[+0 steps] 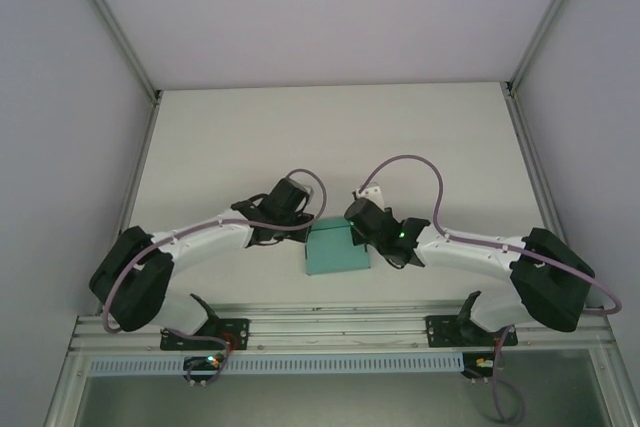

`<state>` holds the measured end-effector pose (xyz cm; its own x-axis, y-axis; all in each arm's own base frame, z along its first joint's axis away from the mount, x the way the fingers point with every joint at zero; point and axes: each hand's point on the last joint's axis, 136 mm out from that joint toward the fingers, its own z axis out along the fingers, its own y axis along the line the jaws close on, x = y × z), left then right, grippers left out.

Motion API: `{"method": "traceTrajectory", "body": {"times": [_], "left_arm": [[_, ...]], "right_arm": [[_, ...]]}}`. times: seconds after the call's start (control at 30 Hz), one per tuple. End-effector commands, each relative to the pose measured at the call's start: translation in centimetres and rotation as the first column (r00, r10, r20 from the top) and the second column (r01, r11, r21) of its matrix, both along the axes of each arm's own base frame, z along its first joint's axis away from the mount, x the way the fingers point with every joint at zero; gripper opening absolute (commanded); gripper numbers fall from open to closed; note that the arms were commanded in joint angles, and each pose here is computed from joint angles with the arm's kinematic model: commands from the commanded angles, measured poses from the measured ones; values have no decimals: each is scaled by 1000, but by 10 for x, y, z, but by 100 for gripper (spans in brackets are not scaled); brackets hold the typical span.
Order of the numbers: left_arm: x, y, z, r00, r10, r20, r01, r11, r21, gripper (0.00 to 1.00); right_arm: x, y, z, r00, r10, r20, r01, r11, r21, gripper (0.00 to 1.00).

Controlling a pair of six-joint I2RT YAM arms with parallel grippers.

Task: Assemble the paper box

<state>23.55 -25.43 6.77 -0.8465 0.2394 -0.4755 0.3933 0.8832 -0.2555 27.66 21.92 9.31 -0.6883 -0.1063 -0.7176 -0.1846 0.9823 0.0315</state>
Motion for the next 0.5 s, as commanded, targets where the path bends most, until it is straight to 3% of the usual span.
{"method": "traceTrajectory", "body": {"times": [0.0, 0.2, 0.47], "left_arm": [[20, -5, 36, 991, -6, 135, 10, 1000, -29, 0], [47, -15, 68, 954, 8, 299, 8, 999, -54, 0], [64, -16, 79, 906, 11, 423, 5, 999, -37, 0]], "right_arm": [[16, 2, 26, 996, -16, 86, 18, 1000, -12, 0], [41, 2, 52, 982, -29, 186, 43, 997, -68, 2], [57, 4, 55, 959, -30, 281, 37, 999, -21, 2]]}}
